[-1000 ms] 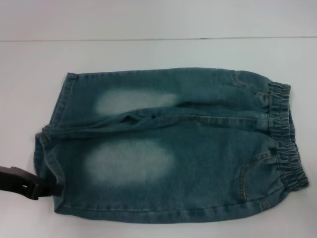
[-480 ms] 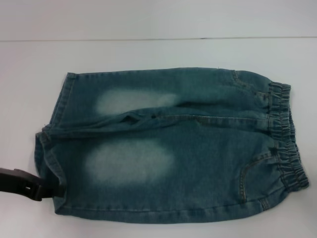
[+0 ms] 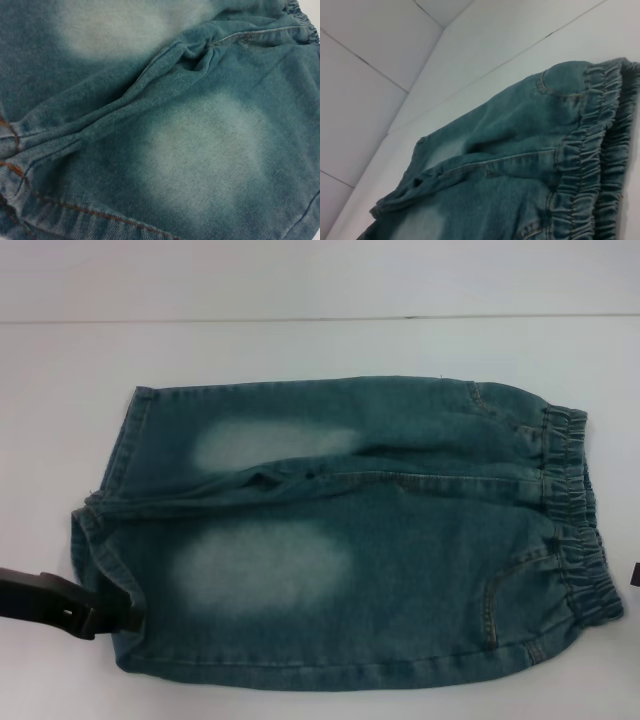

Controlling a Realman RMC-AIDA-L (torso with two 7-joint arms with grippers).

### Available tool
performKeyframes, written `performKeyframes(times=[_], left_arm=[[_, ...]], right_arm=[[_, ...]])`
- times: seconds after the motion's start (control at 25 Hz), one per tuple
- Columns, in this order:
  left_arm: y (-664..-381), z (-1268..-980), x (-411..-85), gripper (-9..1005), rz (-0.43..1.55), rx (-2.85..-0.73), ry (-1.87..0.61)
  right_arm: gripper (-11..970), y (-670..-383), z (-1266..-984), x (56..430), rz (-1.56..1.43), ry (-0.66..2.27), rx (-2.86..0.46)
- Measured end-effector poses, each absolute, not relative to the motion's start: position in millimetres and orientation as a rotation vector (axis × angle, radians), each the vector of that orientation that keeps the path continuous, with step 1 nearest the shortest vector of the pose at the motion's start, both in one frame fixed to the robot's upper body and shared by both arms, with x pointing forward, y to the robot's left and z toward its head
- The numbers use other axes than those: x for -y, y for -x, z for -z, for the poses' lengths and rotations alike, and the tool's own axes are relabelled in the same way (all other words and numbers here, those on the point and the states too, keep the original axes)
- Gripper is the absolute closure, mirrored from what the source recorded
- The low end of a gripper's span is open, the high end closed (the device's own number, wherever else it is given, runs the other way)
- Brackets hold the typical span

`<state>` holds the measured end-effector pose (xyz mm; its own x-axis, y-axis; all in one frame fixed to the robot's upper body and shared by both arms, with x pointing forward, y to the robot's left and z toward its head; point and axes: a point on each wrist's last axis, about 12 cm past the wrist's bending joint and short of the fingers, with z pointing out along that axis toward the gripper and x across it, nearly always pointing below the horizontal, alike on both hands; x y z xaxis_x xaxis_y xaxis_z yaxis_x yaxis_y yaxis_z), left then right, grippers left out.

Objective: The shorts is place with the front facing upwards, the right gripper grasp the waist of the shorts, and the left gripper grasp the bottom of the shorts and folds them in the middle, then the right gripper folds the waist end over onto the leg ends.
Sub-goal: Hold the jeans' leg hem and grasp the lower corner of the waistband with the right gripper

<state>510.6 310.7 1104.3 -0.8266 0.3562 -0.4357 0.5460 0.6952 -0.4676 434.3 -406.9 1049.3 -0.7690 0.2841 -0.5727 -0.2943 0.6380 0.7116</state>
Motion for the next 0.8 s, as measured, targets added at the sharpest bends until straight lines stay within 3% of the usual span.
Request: performKeyframes(times=[0.8], left_arm=[[-508.0, -1103.4, -311.5, 950, 0.872, -2.603, -0.708]], right_arm=[[13, -451.8, -1041.5, 390.8, -1.086, 0.076, -2.267]])
